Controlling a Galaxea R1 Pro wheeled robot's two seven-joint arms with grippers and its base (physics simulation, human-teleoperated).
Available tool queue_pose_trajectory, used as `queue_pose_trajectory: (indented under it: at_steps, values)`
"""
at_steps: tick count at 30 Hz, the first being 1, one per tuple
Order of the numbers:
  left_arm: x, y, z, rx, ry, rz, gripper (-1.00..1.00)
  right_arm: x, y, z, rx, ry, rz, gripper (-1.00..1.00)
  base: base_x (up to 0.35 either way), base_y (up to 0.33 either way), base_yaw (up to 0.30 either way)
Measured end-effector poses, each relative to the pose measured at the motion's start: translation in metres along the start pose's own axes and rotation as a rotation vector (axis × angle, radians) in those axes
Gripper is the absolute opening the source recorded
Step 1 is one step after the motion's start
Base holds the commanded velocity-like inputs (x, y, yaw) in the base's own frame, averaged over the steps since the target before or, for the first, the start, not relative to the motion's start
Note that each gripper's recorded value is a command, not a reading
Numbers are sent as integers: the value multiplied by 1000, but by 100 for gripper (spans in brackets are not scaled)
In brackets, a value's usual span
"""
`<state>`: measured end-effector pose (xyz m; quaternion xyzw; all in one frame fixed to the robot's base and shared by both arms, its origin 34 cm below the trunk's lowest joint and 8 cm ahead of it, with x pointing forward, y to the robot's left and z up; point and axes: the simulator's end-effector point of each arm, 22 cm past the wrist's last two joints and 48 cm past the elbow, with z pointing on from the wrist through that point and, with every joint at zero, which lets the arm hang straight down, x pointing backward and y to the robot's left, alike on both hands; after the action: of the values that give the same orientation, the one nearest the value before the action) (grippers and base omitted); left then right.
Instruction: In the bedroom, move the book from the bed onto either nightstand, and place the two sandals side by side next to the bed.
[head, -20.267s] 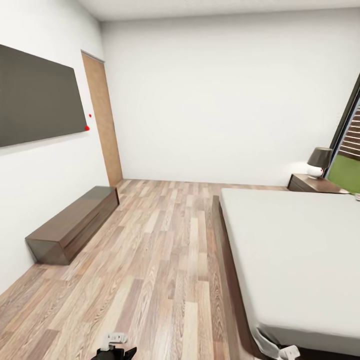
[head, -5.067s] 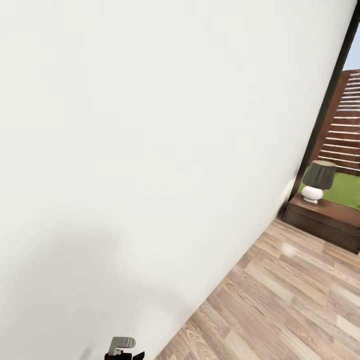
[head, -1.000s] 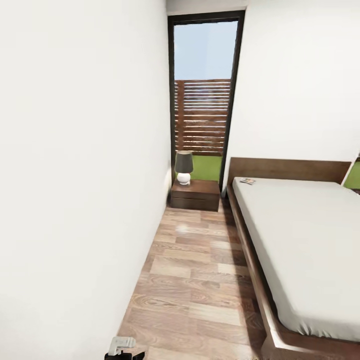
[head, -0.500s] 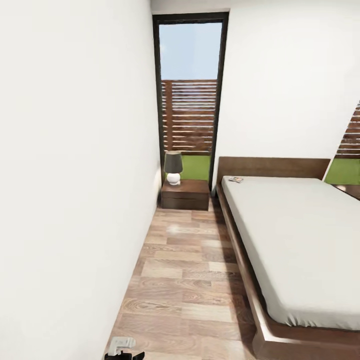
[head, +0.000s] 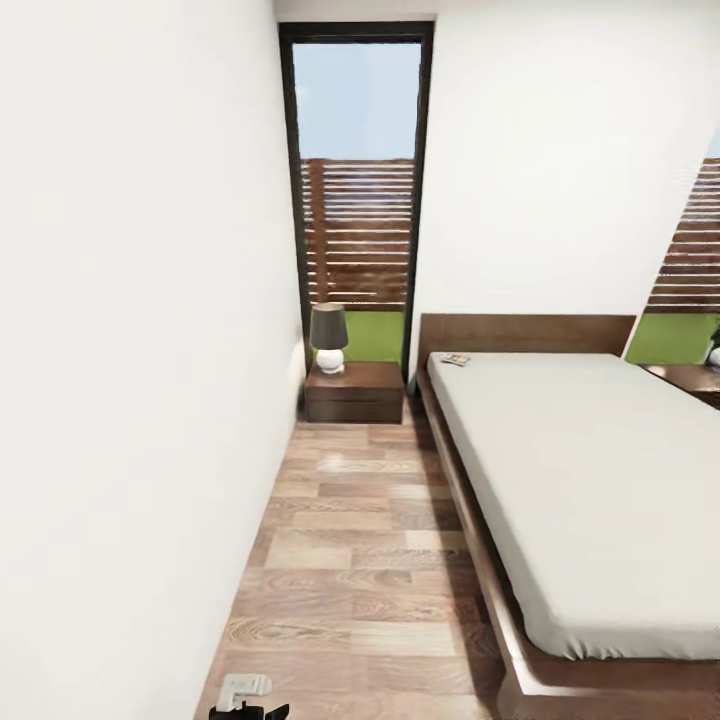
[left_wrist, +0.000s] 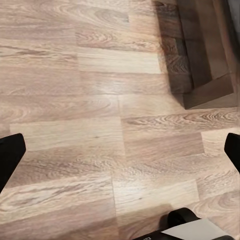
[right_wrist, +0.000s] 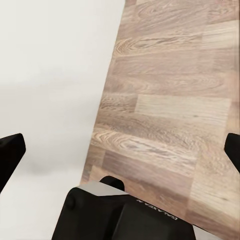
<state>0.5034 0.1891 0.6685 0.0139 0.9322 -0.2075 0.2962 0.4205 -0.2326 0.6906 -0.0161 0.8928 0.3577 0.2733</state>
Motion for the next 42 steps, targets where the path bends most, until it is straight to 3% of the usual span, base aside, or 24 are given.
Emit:
queue_pose_trajectory:
  at_steps: [42]
  values:
    - [0, 0, 0, 0, -1, 0, 100, 0, 1, 0, -2, 1, -1, 100, 320, 0, -3]
